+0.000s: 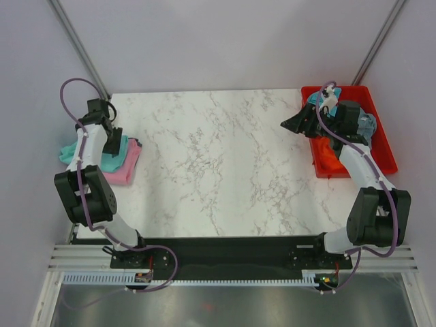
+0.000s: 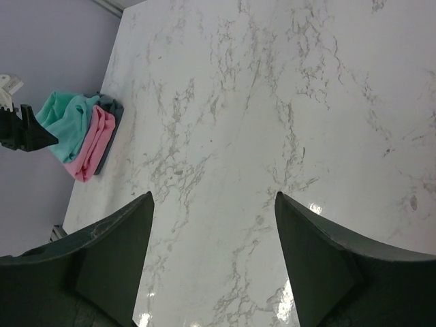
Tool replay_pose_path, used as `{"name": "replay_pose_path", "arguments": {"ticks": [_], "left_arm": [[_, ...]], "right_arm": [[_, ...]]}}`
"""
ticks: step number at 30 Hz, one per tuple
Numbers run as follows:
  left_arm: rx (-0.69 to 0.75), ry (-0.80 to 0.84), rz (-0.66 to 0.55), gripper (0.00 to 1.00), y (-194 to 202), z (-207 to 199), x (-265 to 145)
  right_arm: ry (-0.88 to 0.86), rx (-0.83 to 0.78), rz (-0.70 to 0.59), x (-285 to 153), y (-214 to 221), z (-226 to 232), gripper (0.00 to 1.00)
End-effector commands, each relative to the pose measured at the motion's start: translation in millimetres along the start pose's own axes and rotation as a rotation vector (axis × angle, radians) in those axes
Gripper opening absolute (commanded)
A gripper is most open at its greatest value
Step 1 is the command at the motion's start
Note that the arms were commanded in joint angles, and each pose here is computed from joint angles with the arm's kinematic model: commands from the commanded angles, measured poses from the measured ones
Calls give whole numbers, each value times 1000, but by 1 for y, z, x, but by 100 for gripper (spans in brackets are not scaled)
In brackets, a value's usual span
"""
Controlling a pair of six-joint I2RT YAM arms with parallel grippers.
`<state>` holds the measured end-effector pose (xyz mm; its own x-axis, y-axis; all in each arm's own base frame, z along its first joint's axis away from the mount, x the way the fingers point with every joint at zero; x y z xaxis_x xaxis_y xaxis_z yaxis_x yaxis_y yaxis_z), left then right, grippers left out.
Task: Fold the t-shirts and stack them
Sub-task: Neatly place the folded tshirt to the corner
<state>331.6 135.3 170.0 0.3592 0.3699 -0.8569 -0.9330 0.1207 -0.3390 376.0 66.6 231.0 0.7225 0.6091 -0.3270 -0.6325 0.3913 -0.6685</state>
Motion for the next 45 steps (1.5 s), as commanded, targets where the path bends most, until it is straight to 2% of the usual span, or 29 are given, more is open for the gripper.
{"name": "replay_pose_path", "arguments": {"ticks": [1,8,16,24,38,45], "left_arm": [[58,-40,0,63,-10,14,-10],[78,7,27,63,-4,5,-23],[97,100,127,61,14,-21,-8],[137,137,154,61,12,-44,-2],[201,25,209,59,16,-35,21],[199,13,222,56,16,-36,27]], "right_arm": [[-72,-35,-45,-3,-9,13,80],[-84,2,-31,9,-9,4,79],[-99,3,-50,17,-23,4,79],[-93,0,-47,17,-21,2,79],[-86,3,-45,23,-22,-3,79],[-86,7,-40,26,-23,-6,79]]}}
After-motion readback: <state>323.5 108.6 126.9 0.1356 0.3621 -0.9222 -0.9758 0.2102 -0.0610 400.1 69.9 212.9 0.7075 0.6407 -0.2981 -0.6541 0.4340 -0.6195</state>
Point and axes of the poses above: each gripper's point midway between its finger pads, its own x axis out along the fingers, its own z axis along the line the jaws close on, y = z × x, the point moved 4 cm from there along -x, back along the fingers, and after that the axes turned 2 degrees about x, right-handed, at the moved point
